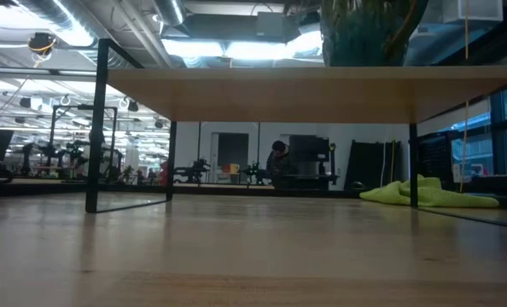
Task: Stack small to large cups/mugs on shelf
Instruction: Put the light blue mug on the shelf
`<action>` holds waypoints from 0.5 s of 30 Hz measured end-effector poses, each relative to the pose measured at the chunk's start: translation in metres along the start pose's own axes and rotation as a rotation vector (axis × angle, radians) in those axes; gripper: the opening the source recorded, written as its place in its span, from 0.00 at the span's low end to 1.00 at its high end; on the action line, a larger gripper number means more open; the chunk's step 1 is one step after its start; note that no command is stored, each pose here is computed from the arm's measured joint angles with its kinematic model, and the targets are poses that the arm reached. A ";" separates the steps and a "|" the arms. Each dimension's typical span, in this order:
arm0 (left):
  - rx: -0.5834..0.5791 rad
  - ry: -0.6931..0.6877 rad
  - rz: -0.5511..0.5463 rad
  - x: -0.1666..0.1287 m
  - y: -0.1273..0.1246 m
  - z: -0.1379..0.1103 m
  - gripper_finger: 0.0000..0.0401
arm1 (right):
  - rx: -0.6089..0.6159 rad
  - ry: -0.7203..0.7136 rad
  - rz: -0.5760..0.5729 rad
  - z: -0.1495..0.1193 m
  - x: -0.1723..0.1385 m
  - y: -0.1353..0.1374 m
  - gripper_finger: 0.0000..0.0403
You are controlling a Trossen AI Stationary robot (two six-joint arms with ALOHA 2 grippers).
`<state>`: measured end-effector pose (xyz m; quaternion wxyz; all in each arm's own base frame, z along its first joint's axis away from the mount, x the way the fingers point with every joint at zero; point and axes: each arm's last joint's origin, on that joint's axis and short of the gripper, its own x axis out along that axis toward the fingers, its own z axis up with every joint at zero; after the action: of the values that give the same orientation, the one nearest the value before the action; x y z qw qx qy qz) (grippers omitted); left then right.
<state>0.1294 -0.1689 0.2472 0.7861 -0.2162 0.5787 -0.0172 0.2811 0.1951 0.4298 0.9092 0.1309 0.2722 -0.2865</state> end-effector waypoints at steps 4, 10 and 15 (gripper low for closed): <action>-0.023 0.007 0.011 0.010 0.000 -0.003 0.18 | -0.005 -0.002 -0.003 0.001 0.001 0.000 0.51; -0.040 -0.010 -0.033 0.014 -0.002 -0.002 0.17 | -0.005 -0.002 -0.004 0.001 0.001 0.000 0.51; -0.113 -0.005 -0.027 0.017 0.000 -0.004 0.17 | -0.005 -0.002 -0.004 0.001 0.001 0.000 0.51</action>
<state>0.1314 -0.1751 0.2304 0.7739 -0.2681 0.5737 0.0052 0.2816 0.1941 0.4298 0.9093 0.1276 0.2724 -0.2876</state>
